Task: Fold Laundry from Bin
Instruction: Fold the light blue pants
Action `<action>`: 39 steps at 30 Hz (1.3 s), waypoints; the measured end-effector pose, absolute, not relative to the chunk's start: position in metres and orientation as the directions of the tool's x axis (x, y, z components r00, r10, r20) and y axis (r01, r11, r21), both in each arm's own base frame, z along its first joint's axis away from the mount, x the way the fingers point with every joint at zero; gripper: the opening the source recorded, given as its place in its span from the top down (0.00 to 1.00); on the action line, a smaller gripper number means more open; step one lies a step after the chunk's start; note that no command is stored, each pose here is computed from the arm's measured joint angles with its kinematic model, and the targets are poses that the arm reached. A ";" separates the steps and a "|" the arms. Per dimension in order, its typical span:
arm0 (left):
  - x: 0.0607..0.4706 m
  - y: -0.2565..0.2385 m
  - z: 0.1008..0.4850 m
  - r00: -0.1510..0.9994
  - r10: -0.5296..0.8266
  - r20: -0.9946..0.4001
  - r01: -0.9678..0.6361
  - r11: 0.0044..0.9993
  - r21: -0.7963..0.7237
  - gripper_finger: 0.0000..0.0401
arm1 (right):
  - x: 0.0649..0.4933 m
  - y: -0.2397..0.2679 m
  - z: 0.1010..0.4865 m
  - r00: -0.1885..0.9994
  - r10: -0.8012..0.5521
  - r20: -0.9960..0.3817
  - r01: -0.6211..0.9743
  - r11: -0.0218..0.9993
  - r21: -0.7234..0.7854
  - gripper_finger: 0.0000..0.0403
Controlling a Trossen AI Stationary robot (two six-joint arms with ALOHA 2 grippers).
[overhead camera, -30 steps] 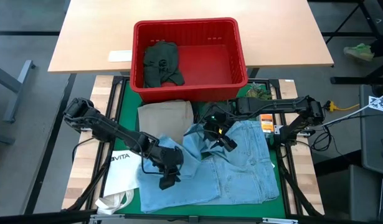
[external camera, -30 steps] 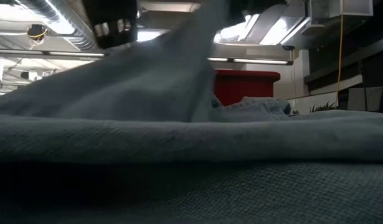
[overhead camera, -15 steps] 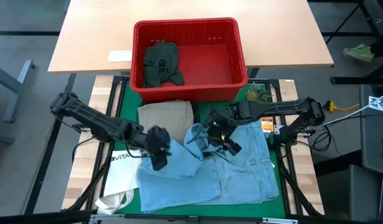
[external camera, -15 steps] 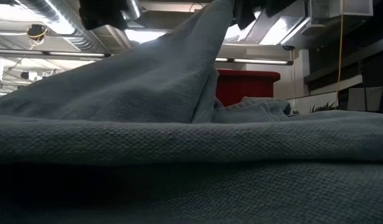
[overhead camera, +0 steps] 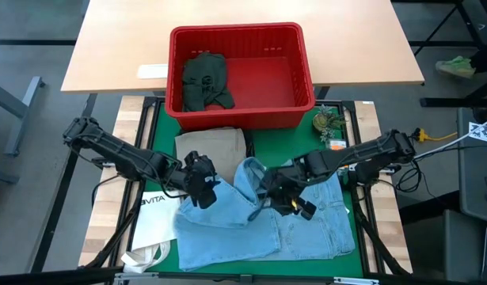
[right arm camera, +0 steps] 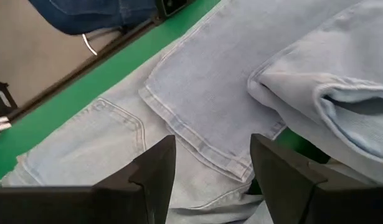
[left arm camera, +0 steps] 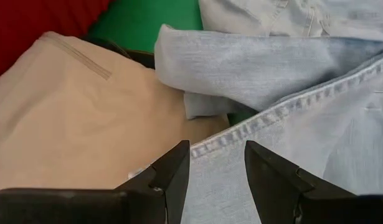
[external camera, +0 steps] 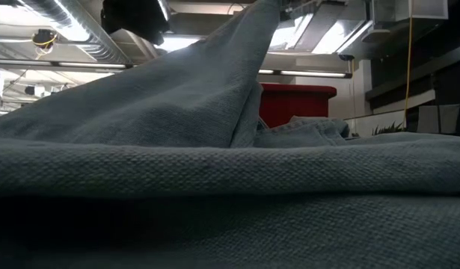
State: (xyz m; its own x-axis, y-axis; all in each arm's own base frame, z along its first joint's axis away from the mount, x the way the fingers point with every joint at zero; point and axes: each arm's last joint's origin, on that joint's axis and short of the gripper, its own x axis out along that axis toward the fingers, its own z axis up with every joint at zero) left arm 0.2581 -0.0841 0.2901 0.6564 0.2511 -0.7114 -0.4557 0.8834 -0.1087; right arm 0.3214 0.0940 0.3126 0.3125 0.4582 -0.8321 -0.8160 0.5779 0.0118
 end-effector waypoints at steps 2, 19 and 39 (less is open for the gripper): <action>0.259 -0.084 0.291 0.662 0.251 -0.707 -0.458 0.882 -0.115 0.63 | 0.320 0.100 0.312 0.317 0.436 -0.842 -0.819 0.574 -0.011 0.49; 0.263 -0.062 0.288 0.618 0.252 -0.745 -0.507 0.852 -0.132 0.63 | 0.319 0.104 0.312 0.339 0.375 -0.863 -0.810 0.582 -0.066 0.49; 0.250 -0.040 0.223 0.485 0.229 -0.844 -0.637 0.754 -0.161 0.63 | 0.323 0.105 0.314 0.394 0.366 -0.843 -0.798 0.591 -0.116 0.49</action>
State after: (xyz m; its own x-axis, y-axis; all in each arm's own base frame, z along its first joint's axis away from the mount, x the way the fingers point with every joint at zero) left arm 0.2504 -0.0404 0.2228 0.4848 0.2294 -0.8440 -0.6369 0.7540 -0.1609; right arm 0.3233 0.1051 0.3141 0.3939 0.3660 -0.8432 -0.7980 0.5914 -0.1161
